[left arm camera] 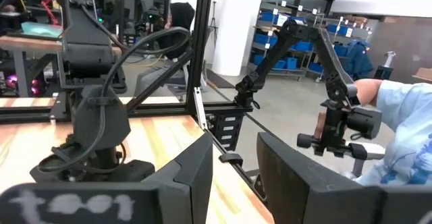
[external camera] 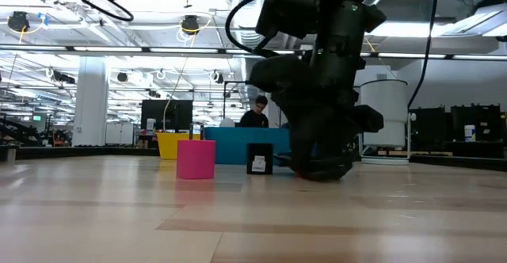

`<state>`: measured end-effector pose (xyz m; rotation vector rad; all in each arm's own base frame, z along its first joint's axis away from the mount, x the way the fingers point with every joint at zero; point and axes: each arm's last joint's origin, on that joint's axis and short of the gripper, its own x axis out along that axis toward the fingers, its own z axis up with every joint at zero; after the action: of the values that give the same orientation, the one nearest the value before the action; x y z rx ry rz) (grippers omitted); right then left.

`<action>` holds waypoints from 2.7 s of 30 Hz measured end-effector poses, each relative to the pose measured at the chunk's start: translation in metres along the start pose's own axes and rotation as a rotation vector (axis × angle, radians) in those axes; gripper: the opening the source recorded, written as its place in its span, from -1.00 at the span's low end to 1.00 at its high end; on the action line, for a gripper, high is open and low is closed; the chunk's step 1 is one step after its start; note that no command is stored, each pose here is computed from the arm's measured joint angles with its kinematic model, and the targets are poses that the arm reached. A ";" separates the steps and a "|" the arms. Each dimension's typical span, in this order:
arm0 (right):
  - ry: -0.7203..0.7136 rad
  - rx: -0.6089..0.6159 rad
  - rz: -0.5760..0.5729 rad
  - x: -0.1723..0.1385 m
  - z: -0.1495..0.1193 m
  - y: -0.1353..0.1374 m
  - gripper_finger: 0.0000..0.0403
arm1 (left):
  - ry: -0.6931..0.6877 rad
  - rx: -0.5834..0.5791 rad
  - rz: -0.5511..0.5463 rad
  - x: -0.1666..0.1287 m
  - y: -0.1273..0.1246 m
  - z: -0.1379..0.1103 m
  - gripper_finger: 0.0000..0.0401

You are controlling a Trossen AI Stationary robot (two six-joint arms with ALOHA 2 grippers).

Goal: Pick and place items into bin
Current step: Put the black charger cable into the dark blue bin, then put the pink charger adapter into the yellow bin

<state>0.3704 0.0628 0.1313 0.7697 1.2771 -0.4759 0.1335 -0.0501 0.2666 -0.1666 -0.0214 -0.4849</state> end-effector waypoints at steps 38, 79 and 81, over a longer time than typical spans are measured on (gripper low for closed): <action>-0.774 -0.126 0.122 -0.159 0.144 -0.117 0.21 | 0.099 -0.030 0.028 0.000 0.002 -0.010 -0.48; -1.312 -0.392 0.101 -0.060 -0.104 -0.043 0.37 | 0.257 0.014 0.441 0.025 0.023 -0.046 -0.48; -1.320 -0.406 0.070 -0.060 -0.106 -0.043 0.37 | 0.277 -0.006 0.457 0.032 0.026 -0.053 -0.48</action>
<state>0.2552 0.1065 0.1682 0.0459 0.0817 -0.4965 0.1732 -0.0509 0.2123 -0.1041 0.2841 -0.0486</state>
